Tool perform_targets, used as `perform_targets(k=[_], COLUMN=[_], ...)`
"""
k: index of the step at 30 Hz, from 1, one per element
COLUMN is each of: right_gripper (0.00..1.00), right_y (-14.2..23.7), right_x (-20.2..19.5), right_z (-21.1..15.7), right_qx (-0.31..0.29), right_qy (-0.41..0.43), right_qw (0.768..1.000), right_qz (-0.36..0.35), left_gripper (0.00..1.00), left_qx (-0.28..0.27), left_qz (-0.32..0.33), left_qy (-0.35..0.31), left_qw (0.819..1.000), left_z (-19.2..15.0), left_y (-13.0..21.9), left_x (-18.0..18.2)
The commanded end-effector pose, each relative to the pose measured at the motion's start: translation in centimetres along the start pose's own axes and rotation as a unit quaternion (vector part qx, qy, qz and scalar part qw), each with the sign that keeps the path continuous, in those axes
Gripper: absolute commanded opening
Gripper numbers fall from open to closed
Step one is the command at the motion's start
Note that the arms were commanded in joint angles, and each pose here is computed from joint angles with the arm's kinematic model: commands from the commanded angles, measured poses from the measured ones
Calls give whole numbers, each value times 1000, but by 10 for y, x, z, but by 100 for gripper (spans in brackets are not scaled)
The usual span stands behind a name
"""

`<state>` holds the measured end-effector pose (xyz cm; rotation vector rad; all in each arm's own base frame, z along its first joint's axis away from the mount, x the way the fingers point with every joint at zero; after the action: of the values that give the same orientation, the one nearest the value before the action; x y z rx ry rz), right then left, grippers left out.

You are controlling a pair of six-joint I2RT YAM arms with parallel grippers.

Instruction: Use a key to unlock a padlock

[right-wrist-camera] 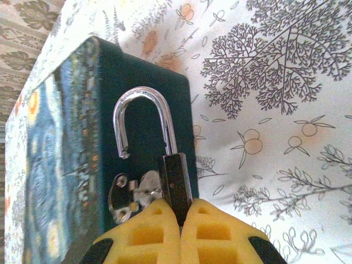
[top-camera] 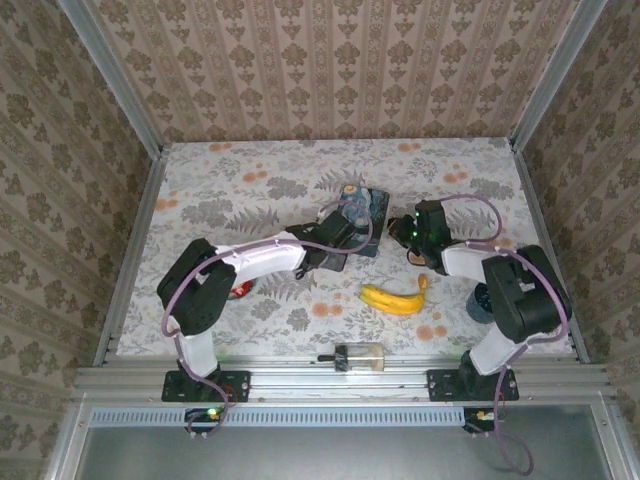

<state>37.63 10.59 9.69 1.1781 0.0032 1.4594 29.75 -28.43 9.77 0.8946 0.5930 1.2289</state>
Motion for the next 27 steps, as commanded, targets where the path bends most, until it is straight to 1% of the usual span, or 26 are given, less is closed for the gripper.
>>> perform_targets(k=[1, 4, 8, 12, 15, 19, 27], right_gripper=[0, 0, 0, 0, 0, 0, 0], right_y=[17, 29, 46, 59, 63, 62, 48], right_x=[-8, -11, -15, -18, -20, -29, -45], right_z=[0, -2, -6, -9, -11, -11, 2], right_qx=[-5, 5, 37, 98, 139, 183, 216], right_qy=[20, 40, 73, 103, 108, 95, 74], right_qw=[999, 998, 994, 986, 981, 976, 972], right_qz=[-31, -49, -77, -87, -78, -63, -51], left_gripper=[92, 92, 95, 100, 100, 100, 100], left_qx=[-13, -13, -22, -26, -30, -38, -48], left_qz=[10, 12, 17, 7, 1, -10, -22], left_qy=[31, 46, 58, 75, 85, 99, 122], left_qw=[999, 999, 998, 997, 996, 994, 991], left_z=[10, 15, 21, 23, 23, 23, 20], left_y=[-3, -6, -2, 5, 10, 19, 31], left_x=[16, 27, 38, 45, 49, 52, 57])
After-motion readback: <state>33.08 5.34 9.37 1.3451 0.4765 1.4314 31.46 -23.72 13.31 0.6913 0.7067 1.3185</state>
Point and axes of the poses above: each hand's point on the last joint's axis, 136 mm out from that joint toward the fingers, its own y axis back along the fingers, its own x axis along the line the jaws close on, z = x × y, the point moved 4 cm from there along y, back along the fingers, and after that the axes turned 5 degrees about y, right-handed, at the moved point
